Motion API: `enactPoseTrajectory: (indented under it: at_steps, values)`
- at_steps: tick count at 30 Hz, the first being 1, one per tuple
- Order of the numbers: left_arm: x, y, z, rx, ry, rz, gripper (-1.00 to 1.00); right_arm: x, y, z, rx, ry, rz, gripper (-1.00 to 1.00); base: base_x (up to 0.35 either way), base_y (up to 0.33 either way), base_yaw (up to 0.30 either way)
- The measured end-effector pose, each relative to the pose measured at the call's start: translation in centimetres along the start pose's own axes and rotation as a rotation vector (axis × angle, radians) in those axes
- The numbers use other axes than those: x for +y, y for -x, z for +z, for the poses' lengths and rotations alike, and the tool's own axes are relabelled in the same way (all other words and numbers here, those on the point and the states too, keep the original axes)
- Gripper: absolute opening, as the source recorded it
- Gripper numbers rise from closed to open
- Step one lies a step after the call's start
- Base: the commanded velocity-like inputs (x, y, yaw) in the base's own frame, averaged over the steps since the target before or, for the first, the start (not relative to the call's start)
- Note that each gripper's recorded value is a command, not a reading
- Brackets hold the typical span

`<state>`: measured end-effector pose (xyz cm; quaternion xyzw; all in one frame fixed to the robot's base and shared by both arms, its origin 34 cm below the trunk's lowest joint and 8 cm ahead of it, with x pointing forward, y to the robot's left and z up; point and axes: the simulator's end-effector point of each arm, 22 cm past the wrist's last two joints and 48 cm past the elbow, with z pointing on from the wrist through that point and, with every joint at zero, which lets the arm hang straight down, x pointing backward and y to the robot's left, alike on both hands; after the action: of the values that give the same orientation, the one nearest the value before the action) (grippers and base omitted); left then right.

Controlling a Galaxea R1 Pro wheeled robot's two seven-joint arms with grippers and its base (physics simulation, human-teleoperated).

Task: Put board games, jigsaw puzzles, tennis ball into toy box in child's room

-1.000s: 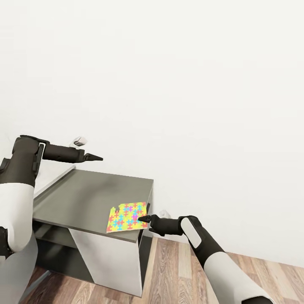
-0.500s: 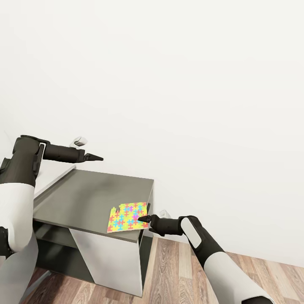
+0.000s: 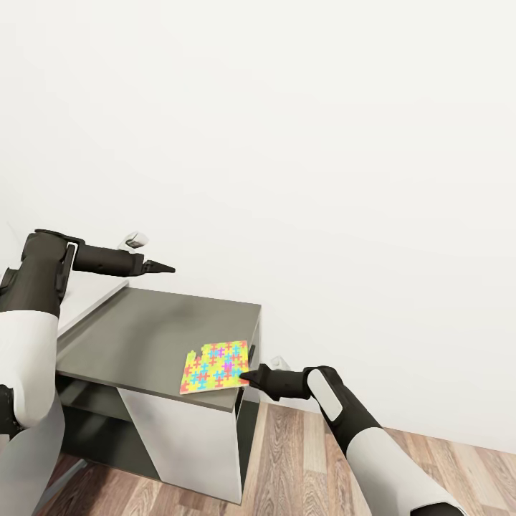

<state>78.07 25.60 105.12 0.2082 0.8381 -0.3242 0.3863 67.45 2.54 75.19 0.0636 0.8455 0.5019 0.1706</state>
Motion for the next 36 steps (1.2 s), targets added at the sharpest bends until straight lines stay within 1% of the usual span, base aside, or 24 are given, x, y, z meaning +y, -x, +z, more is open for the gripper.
enactPoseTrajectory:
  at_steps: [17,23,31,36]
  values:
    - [0.0,0.0,0.0,-0.001,-0.001,-0.001,1.0,0.0,0.0,-0.1,0.001,0.003,-0.002,-1.0,0.0,0.0,0.0]
    - [-0.2,0.6,-0.3,0.0,0.0,-0.002,1.0,1.2,0.2,-0.4,-0.001,0.031,-0.001,-1.0,0.0,0.0,0.0]
    - [-0.7,1.7,-1.0,0.001,0.002,-0.002,1.0,2.6,0.6,-1.0,-0.002,0.042,0.0,-1.0,0.0,0.0,0.0]
    - [-1.0,2.4,-1.4,0.002,0.002,-0.002,1.0,3.7,0.9,-1.4,-0.005,0.061,0.002,-1.0,0.0,0.0,0.0]
